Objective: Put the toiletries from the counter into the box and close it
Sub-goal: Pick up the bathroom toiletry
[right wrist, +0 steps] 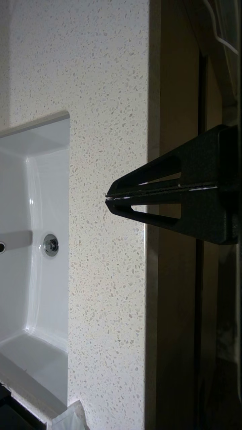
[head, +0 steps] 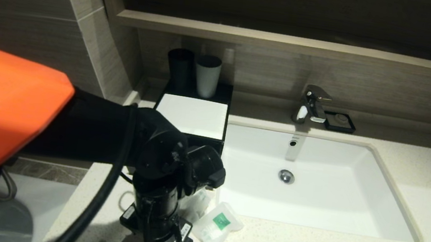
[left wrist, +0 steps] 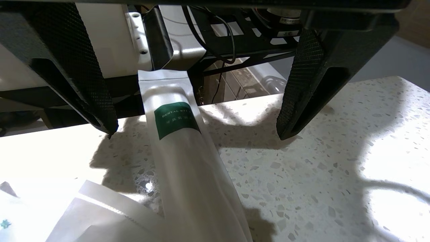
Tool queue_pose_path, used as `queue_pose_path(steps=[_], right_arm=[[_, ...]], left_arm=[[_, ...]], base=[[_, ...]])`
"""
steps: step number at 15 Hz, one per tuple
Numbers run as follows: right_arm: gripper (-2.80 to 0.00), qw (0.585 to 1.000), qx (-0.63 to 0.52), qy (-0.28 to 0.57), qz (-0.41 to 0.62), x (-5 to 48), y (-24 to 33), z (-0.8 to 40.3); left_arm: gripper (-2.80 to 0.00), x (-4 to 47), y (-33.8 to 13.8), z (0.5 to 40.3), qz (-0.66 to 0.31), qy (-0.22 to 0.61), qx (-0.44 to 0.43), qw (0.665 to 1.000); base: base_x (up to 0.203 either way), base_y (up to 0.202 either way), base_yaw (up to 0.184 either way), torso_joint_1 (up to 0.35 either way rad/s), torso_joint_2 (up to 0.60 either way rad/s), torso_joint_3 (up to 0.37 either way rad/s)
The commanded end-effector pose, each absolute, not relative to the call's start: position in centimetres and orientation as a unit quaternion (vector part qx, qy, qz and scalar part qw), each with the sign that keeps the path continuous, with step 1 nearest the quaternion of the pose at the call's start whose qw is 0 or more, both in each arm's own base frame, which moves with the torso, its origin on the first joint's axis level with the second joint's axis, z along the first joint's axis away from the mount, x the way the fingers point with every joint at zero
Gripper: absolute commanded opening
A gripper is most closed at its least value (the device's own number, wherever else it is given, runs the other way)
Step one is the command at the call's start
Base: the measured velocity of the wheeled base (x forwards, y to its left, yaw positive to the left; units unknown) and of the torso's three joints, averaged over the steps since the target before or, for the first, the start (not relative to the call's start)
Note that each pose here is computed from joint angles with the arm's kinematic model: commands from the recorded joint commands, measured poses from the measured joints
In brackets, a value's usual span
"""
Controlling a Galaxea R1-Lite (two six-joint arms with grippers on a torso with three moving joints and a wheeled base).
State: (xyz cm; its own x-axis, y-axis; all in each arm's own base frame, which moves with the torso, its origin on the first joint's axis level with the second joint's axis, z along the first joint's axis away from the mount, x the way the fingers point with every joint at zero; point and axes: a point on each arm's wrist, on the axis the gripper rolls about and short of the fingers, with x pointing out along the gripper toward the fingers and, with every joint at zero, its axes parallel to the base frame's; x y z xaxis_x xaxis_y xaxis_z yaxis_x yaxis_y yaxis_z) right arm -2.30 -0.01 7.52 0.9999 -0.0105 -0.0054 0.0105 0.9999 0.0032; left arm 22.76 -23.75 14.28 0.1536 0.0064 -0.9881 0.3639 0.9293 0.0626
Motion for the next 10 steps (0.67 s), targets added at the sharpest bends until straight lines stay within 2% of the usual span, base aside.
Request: queue_pose_path(steps=[1, 10], right_arm=[[-2.8, 1.0, 0.002, 0.003, -0.005, -2.29, -0.01, 7.51], [-2.8, 1.0, 0.002, 0.003, -0.005, -2.29, -0.01, 7.51]], left_arm=[[0.0, 22.63, -23.61, 14.16, -0.116, 0.644, 0.144, 0.742], [0.0, 22.69, -23.76, 14.46, -0.141, 0.652, 0.118, 0.735]], base=[[0.0, 0.0, 0.0, 0.0, 0.0, 0.0], [0.0, 0.0, 0.0, 0.0, 0.0, 0.0]])
